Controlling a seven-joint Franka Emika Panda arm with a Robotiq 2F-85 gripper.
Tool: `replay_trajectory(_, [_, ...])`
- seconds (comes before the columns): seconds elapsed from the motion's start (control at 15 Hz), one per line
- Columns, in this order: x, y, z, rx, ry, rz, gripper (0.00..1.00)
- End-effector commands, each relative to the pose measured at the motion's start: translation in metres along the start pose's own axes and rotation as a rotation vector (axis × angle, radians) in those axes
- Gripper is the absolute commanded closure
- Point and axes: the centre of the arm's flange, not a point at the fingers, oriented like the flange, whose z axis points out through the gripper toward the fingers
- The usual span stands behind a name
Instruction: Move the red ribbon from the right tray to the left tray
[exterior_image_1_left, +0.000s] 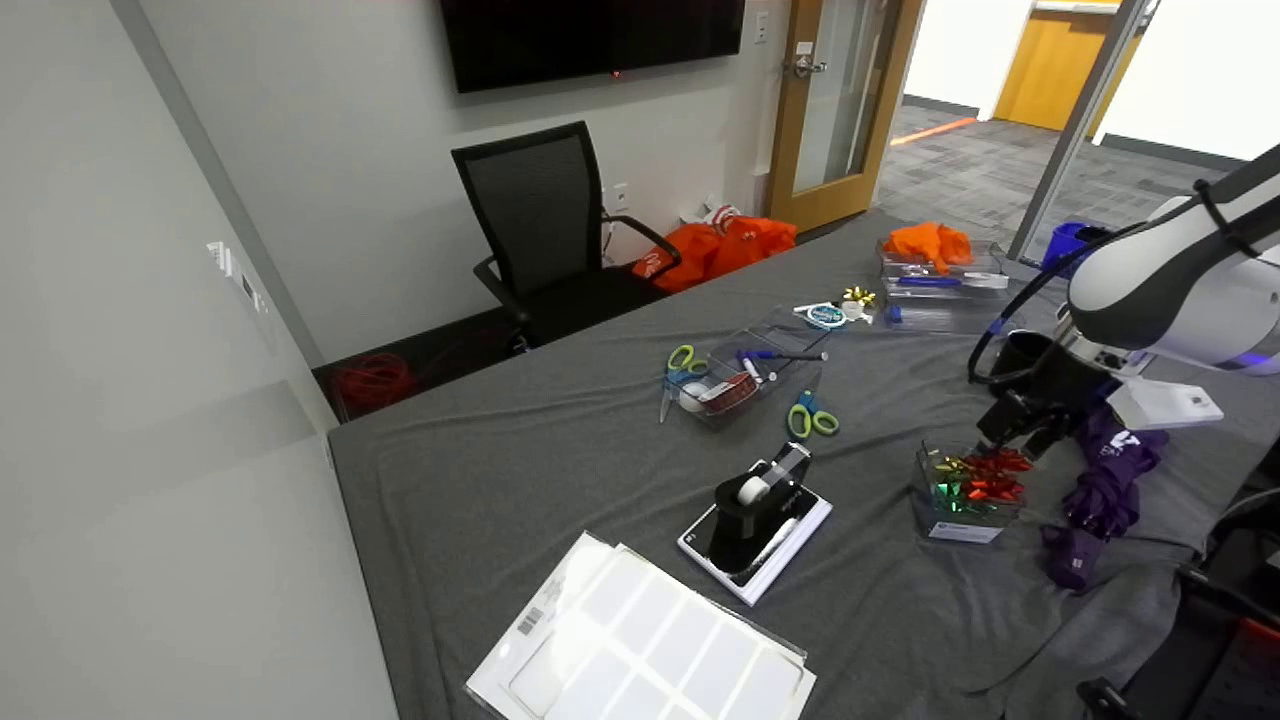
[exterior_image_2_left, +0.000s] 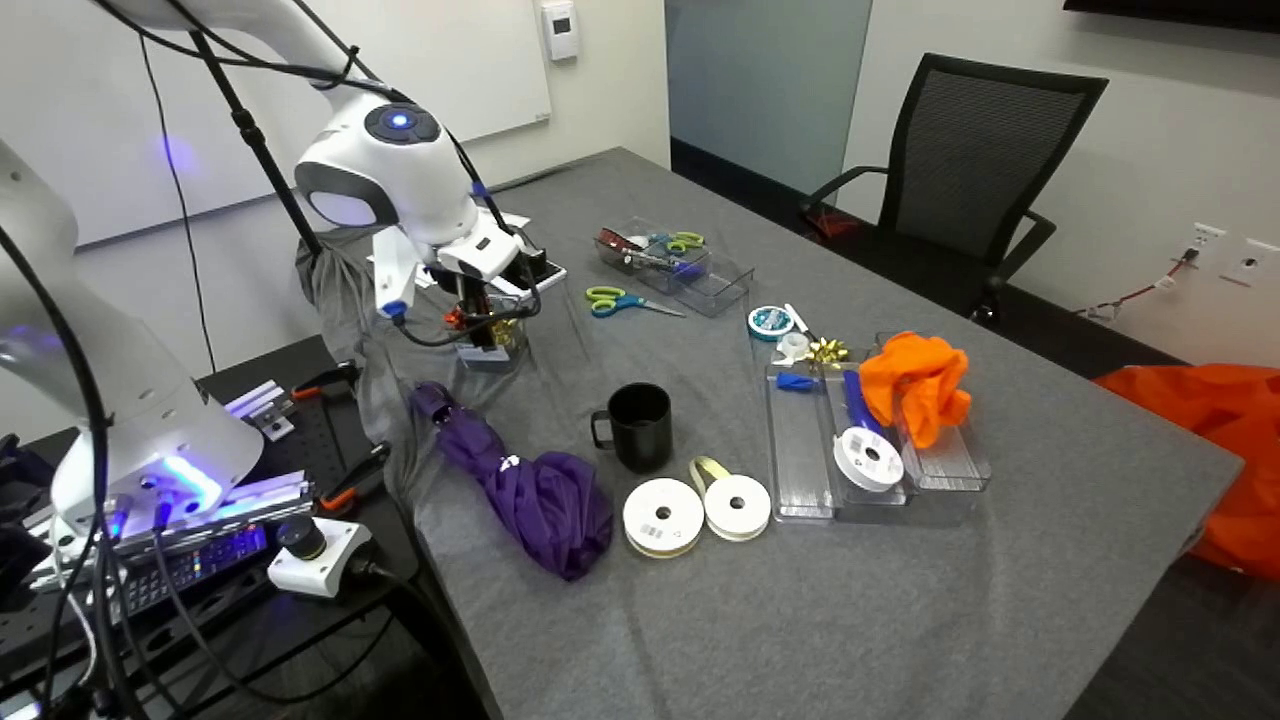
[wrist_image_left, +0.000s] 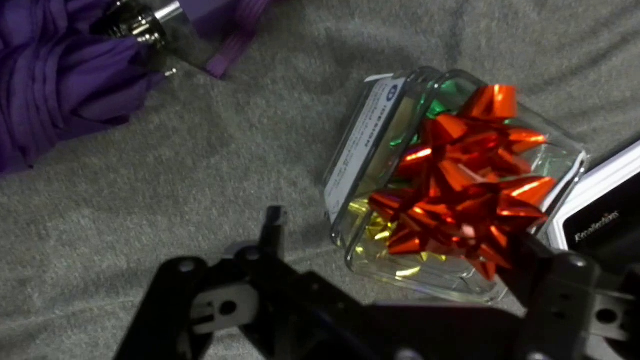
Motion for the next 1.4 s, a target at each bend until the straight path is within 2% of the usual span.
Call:
replay_trajectory(0.0, [0.027,0.0,0.006,-0.027,0.026,0.031,0.0])
replay_trajectory(0.4, [0.067,0.005,0.006,-0.045,0.081,0.092,0.0])
replay_trajectory(0.73, [0.084,0.014,0.014,-0.075,0.099,0.118,0.0])
replay_trajectory(0.93, [0.077,0.016,0.006,-0.088,0.078,0.097,0.0])
replay_trajectory(1.33, [0.06,0.011,-0.035,-0.205,0.076,0.019,0.0])
